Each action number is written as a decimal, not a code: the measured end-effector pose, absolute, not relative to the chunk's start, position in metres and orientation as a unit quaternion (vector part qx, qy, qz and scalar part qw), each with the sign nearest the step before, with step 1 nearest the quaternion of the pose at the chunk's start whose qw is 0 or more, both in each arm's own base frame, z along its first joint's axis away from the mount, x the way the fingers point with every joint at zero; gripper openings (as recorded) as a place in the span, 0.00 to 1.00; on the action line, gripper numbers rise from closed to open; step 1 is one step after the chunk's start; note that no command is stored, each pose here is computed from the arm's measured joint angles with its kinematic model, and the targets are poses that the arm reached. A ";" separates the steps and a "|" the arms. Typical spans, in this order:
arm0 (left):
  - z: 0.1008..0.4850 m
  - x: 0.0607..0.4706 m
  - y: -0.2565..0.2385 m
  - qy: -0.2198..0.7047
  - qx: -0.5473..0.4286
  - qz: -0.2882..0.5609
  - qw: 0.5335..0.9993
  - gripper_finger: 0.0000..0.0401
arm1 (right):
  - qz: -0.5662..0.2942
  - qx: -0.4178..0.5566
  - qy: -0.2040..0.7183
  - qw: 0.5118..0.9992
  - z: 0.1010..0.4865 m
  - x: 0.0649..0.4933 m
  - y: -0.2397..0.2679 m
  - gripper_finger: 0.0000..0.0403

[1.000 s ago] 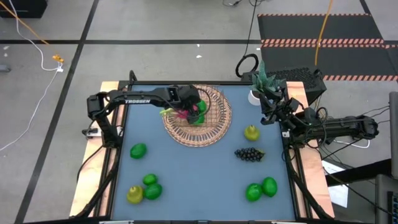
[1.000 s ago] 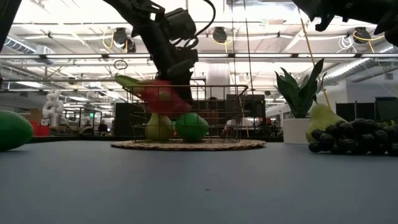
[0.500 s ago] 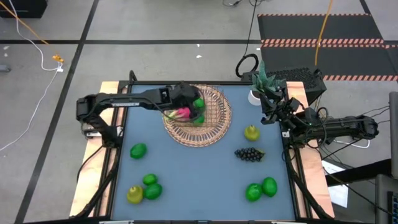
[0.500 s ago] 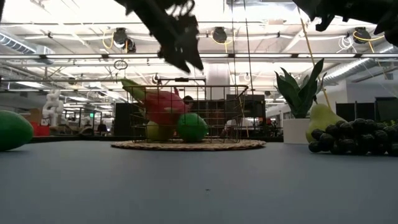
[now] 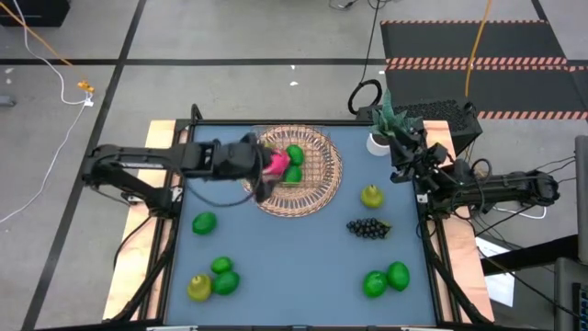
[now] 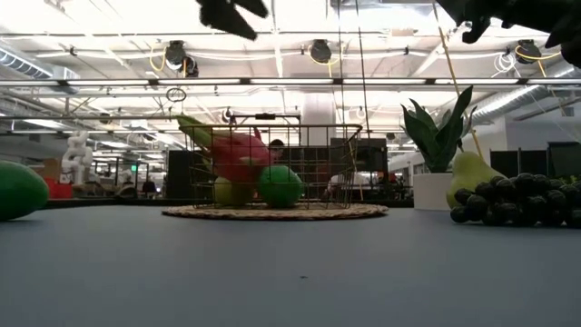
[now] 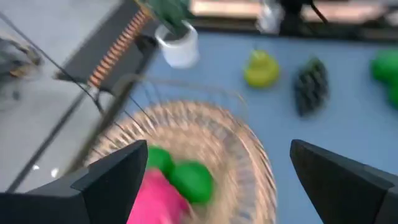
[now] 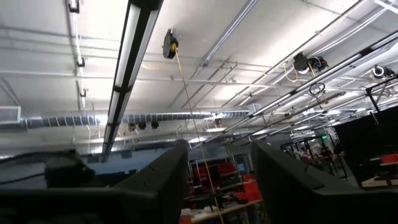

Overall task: Build produce basket
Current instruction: Put the green lime into the gold wire basket

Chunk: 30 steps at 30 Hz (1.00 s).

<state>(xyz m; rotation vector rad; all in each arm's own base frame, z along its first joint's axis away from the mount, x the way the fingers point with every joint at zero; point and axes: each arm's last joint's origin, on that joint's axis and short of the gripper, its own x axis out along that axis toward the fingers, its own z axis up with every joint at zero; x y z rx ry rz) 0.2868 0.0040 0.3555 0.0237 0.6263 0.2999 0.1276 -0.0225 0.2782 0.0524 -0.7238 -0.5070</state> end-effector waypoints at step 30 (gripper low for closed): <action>0.201 0.174 -0.048 0.723 -0.100 0.282 0.623 0.98 | -0.179 -0.024 -0.339 0.923 0.277 0.131 -0.018 0.49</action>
